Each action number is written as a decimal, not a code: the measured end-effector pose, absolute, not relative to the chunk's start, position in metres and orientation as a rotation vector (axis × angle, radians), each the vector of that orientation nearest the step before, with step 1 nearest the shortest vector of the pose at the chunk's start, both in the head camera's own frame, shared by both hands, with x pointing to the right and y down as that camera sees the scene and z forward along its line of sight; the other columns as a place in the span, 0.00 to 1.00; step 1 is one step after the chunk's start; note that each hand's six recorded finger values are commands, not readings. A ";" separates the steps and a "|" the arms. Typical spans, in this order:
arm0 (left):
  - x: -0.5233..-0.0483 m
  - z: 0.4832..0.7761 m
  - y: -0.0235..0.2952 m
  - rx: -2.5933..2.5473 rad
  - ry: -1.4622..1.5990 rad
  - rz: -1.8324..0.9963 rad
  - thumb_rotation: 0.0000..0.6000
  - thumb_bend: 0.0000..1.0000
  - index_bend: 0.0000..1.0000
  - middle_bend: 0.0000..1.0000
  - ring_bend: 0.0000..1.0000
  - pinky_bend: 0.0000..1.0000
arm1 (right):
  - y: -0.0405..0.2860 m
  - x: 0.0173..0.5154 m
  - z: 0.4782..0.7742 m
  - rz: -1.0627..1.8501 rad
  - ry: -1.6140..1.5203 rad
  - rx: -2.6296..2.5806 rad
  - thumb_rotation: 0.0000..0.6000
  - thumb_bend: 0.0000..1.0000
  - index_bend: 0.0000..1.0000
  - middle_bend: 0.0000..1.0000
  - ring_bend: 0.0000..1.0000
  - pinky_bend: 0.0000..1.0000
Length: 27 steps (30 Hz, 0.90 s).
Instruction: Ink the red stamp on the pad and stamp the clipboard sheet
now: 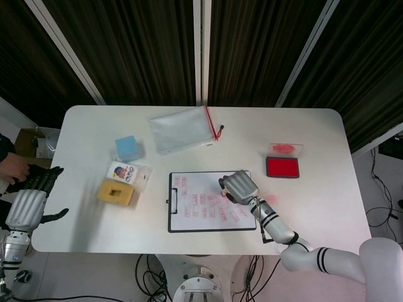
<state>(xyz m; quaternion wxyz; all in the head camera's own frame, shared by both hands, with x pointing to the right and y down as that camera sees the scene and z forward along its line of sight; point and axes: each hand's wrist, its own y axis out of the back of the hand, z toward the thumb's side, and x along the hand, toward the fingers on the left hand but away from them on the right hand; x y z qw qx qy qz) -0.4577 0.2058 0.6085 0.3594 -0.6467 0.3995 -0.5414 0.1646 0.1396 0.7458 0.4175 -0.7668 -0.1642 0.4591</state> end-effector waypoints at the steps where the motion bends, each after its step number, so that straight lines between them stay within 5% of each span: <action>1: -0.458 0.609 0.206 -1.668 1.030 -1.397 1.00 0.12 0.08 0.09 0.10 0.19 | 0.140 0.164 0.746 1.151 -0.412 -1.925 1.00 0.44 0.94 0.81 0.86 0.90; 27: -0.463 0.610 0.207 -1.670 1.038 -1.405 1.00 0.12 0.08 0.09 0.10 0.19 | 0.148 0.167 0.763 1.189 -0.365 -1.898 1.00 0.44 0.99 0.84 0.86 0.90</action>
